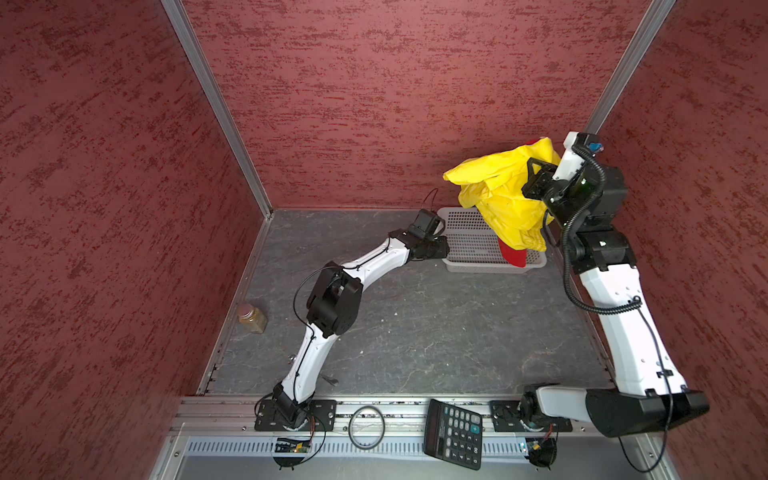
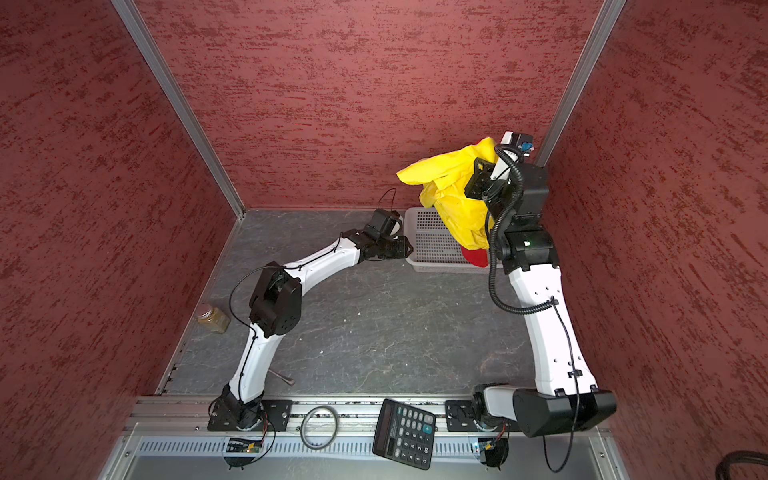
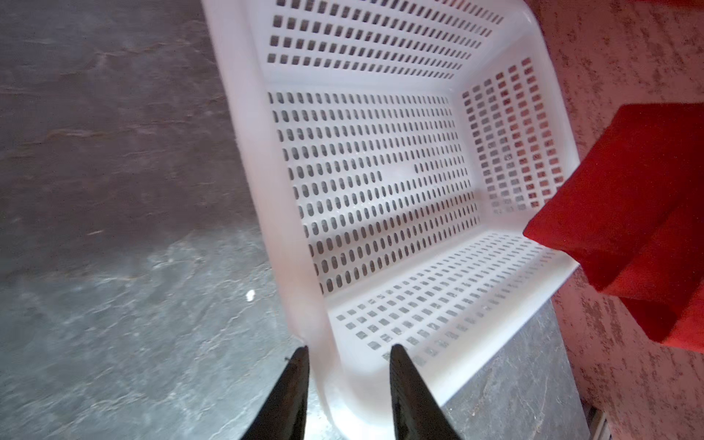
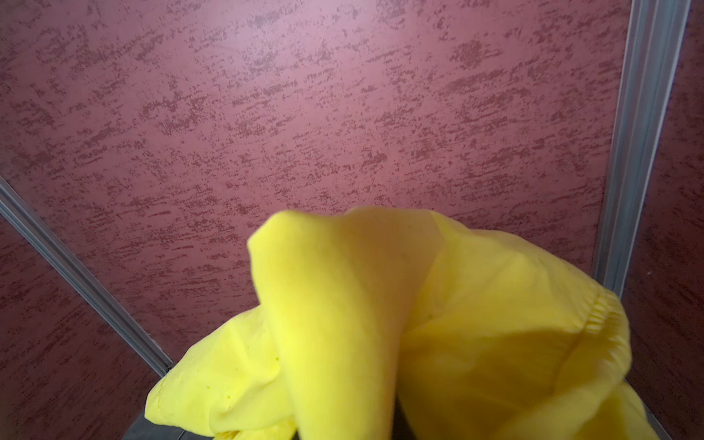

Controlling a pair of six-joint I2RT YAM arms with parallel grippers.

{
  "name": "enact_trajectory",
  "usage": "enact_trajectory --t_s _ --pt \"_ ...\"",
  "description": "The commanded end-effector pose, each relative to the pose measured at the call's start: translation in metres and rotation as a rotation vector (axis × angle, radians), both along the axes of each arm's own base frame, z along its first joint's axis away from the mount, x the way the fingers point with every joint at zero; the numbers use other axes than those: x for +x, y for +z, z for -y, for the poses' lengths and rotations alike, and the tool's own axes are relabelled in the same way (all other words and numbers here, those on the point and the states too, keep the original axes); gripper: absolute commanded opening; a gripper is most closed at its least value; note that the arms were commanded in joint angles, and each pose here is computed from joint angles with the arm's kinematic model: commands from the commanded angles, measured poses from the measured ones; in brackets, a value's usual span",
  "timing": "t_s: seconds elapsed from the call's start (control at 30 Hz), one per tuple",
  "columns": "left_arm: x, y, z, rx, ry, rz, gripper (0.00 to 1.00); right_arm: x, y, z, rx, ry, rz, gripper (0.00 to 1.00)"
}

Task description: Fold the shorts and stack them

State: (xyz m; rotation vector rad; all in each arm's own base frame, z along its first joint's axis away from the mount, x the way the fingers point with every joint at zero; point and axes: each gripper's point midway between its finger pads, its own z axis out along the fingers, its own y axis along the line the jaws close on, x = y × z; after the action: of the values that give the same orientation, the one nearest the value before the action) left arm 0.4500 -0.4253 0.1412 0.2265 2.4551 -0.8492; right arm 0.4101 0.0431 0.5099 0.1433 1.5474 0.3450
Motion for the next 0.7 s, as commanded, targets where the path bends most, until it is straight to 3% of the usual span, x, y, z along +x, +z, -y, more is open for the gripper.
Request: enact_trajectory --t_s 0.0,0.07,0.27,0.3,0.43,0.5,0.67 --pt "-0.003 -0.01 0.006 -0.006 -0.011 -0.034 0.38 0.005 0.003 0.004 -0.007 -0.031 0.047 0.0" --pt "-0.005 -0.012 0.005 -0.002 -0.01 -0.043 0.38 0.011 -0.014 0.005 -0.012 -0.036 0.007 0.01" --pt "-0.01 -0.018 0.001 0.008 -0.006 -0.06 0.4 0.018 -0.076 0.013 -0.005 -0.088 -0.098 0.31" --pt "-0.011 -0.019 0.001 0.009 -0.007 -0.064 0.4 0.019 -0.091 0.015 -0.006 -0.1 -0.127 0.38" --pt "-0.013 -0.02 0.0 0.008 -0.009 -0.073 0.41 0.022 -0.139 0.019 -0.014 -0.13 -0.233 0.8" --pt "-0.012 -0.02 -0.002 0.012 -0.005 -0.074 0.41 0.018 -0.151 0.017 -0.015 -0.116 -0.259 0.87" --pt "-0.012 -0.021 -0.006 0.013 0.009 -0.074 0.42 0.012 -0.191 0.005 -0.014 -0.041 -0.373 0.91"
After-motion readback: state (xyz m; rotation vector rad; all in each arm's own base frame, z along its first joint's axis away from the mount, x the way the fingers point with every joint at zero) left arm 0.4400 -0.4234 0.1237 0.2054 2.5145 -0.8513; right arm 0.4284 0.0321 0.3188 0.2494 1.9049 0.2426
